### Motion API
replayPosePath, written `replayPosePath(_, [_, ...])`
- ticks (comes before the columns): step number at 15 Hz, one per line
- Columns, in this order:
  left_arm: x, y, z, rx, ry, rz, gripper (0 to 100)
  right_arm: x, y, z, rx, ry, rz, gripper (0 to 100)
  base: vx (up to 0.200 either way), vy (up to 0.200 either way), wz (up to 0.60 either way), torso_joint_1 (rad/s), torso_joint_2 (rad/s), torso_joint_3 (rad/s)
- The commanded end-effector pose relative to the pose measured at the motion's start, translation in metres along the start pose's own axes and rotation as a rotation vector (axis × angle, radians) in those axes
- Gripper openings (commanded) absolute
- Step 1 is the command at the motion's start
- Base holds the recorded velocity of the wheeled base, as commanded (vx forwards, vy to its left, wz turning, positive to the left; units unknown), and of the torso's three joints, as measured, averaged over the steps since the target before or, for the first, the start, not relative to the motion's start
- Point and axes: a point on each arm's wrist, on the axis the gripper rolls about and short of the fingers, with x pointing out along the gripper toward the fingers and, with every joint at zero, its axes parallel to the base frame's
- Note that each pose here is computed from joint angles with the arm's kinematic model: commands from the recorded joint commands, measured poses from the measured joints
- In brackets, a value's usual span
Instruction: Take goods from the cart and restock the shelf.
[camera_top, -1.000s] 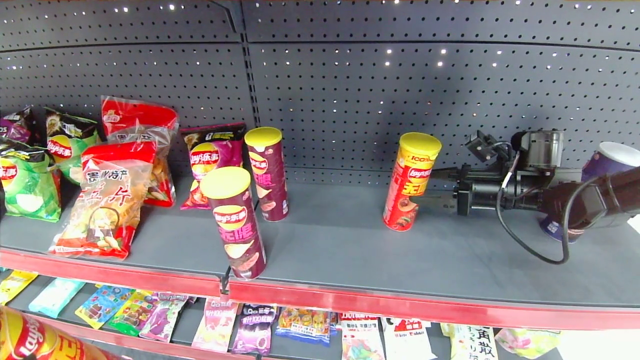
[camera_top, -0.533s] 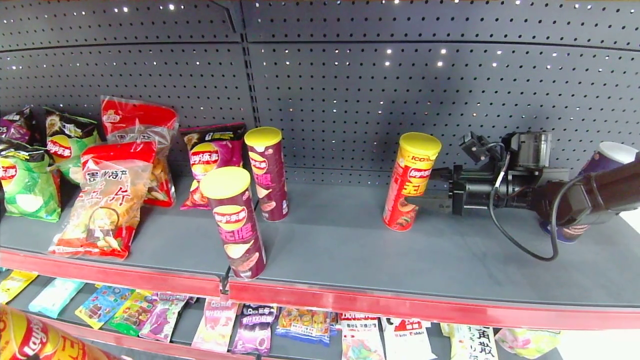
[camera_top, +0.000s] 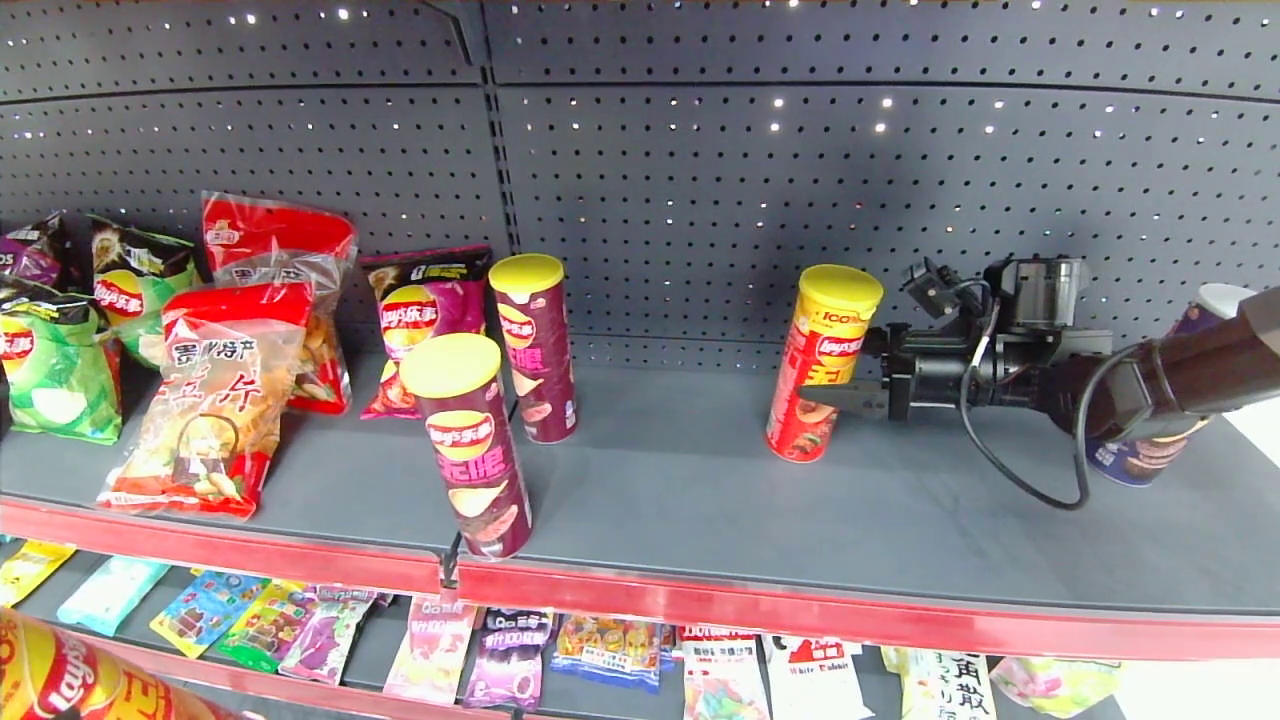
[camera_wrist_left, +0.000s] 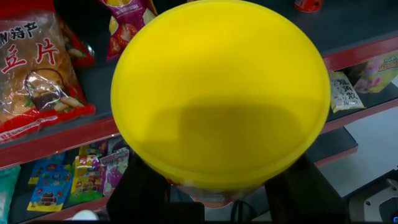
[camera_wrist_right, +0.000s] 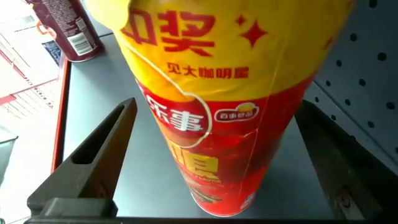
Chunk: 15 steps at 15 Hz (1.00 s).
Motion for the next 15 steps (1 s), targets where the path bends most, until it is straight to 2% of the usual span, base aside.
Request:
replayPosePath(1, [0.0, 0.0, 0.0, 0.0, 0.001, 0.0, 0, 0.002, 0.0, -0.002, 0.003, 0.003, 0.003, 100, 0.0, 0.0, 0.0, 0.0, 0.0, 0.0])
replayPosePath(2, [0.0, 0.0, 0.0, 0.0, 0.001, 0.0, 0, 0.002, -0.001, -0.002, 0.002, 0.002, 0.003, 100, 0.0, 0.0, 0.0, 0.0, 0.0, 0.0])
replayPosePath(3, [0.0, 0.0, 0.0, 0.0, 0.001, 0.0, 0, 0.002, -0.001, -0.004, 0.003, 0.004, 0.004, 0, 0.0, 0.0, 0.0, 0.0, 0.0, 0.0])
replayPosePath(8, [0.001, 0.0, -0.001, 0.011, 0.004, -0.001, 0, 0.003, 0.007, -0.009, -0.006, 0.024, 0.007, 0, 0.0, 0.0, 0.0, 0.0, 0.0, 0.0])
replayPosePath(9, [0.001, 0.0, -0.001, 0.011, 0.004, 0.001, 0, 0.004, 0.02, -0.005, -0.009, 0.03, 0.017, 0, 0.0, 0.0, 0.0, 0.0, 0.0, 0.0])
replayPosePath(12, [0.0, 0.0, -0.001, 0.012, 0.004, 0.006, 0, -0.007, 0.066, 0.002, 0.006, 0.103, -0.063, 0, 0.0, 0.0, 0.0, 0.0, 0.0, 0.0])
replayPosePath(15, [0.001, 0.0, -0.004, 0.01, 0.011, 0.012, 0, -0.025, 0.089, 0.016, -0.039, 0.108, -0.167, 0, 0.0, 0.0, 0.0, 0.0, 0.0, 0.0])
